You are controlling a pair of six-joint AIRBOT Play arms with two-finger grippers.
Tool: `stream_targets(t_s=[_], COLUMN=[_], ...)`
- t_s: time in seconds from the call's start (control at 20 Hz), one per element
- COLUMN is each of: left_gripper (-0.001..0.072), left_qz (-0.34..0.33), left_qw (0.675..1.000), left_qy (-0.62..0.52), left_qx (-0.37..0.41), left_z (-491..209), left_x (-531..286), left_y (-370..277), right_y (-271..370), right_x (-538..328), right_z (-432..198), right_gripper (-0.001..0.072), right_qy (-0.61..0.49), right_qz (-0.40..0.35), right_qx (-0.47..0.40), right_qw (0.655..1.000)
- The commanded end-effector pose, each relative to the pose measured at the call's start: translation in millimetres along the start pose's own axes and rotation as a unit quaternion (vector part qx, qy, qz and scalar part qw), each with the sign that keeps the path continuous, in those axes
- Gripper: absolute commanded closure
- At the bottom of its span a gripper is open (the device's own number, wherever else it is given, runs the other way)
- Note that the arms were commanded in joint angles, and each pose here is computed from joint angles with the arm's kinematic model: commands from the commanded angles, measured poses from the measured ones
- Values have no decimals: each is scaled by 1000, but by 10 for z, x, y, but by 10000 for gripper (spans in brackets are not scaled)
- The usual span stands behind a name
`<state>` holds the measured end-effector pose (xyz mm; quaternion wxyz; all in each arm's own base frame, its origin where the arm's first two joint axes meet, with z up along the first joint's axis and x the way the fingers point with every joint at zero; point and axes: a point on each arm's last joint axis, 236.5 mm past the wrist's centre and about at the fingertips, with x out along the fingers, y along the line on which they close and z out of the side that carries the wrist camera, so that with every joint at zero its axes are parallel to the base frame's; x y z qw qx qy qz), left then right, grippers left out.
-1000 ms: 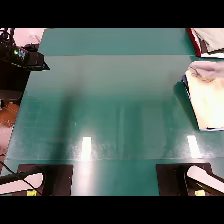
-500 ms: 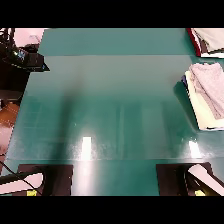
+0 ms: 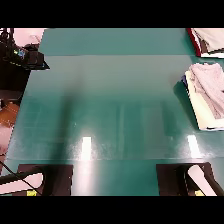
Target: Fold the shirts.
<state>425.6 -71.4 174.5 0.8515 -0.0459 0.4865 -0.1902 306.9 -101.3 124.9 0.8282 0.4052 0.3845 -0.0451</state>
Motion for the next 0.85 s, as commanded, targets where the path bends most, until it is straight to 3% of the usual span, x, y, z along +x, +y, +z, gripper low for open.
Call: stream_targets(t_s=[0.0,0.1,0.2,0.25,0.8], left_gripper=[685,685,685,685,685], left_qz=[2,3,2,3,2], left_qw=[1000,1000,1000,1000,1000], left_qy=[-10,-11,-11,-11,-11], left_qx=[-1,-2,-1,-2,-1], left_z=[47,52,52,52,52], left_x=[-4,-4,-4,-4,-4], left_y=[11,12,10,12,10], right_y=[841,1183,1476,1592,1836], right_x=[279,418,506,533,567], right_z=[-508,-759,-906,-966,-1159], right_gripper=[208,392,639,698,697], right_qy=[68,89,86,84,89], right_qz=[78,104,129,140,164], right_qx=[-97,-148,-183,-195,-222], right_qw=[990,979,971,967,957])
